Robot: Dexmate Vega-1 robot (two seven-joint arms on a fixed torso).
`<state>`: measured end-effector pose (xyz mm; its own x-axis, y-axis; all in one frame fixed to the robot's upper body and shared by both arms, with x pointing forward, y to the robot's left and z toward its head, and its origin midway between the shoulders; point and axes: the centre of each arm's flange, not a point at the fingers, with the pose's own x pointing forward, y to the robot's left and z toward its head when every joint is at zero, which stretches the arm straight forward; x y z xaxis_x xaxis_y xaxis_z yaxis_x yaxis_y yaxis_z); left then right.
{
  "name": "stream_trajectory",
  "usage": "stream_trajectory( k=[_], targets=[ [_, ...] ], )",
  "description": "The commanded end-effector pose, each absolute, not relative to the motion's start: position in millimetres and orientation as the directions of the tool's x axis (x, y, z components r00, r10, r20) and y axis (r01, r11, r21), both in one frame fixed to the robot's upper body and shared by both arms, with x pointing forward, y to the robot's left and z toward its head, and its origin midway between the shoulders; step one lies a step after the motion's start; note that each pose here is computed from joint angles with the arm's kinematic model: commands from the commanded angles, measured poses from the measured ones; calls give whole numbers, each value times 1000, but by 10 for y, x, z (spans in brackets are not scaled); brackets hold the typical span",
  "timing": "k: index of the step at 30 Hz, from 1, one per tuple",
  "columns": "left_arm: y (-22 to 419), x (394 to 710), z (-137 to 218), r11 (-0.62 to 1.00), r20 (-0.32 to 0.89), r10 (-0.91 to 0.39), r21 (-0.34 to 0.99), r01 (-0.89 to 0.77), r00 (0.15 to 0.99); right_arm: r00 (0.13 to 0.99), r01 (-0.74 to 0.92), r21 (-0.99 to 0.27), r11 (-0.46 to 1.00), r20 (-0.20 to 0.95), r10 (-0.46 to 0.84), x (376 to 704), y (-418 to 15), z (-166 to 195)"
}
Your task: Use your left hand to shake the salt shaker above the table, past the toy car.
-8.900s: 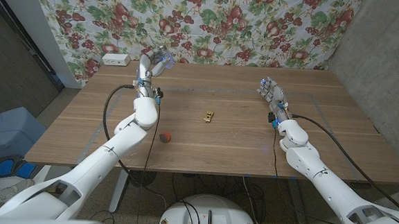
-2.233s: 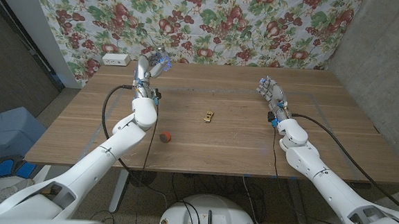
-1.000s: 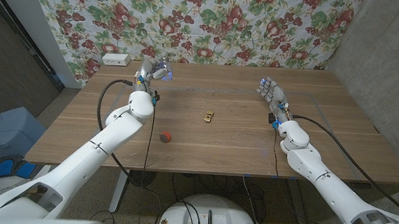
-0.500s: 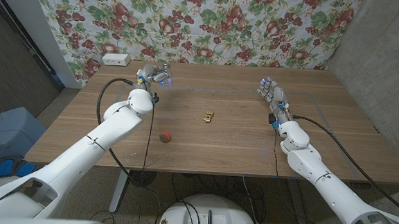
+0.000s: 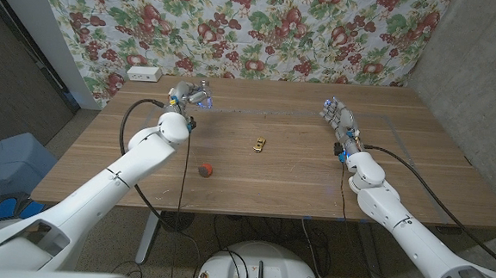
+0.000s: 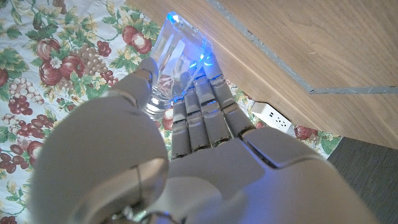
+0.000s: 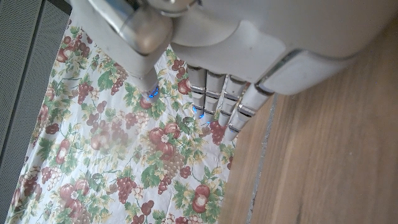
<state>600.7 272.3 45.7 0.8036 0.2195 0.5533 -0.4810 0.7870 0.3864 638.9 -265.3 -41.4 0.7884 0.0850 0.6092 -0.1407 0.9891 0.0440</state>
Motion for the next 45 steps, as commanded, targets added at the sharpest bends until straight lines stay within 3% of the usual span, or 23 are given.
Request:
stream_trajectory(
  k=[1, 14, 45],
  targets=[
    [2834, 6119, 263, 775, 639, 294, 276, -569, 711, 788, -143, 43, 989, 609, 88, 6387, -2649, -424],
    [2887, 6243, 116, 728, 710, 337, 220, -649, 618, 788, -147, 38, 988, 609, 94, 6425, -2626, -378],
    [2963, 6525, -300, 652, 705, 416, 209, -729, 574, 794, -144, 33, 989, 601, 96, 6455, -2613, -359]
  ],
)
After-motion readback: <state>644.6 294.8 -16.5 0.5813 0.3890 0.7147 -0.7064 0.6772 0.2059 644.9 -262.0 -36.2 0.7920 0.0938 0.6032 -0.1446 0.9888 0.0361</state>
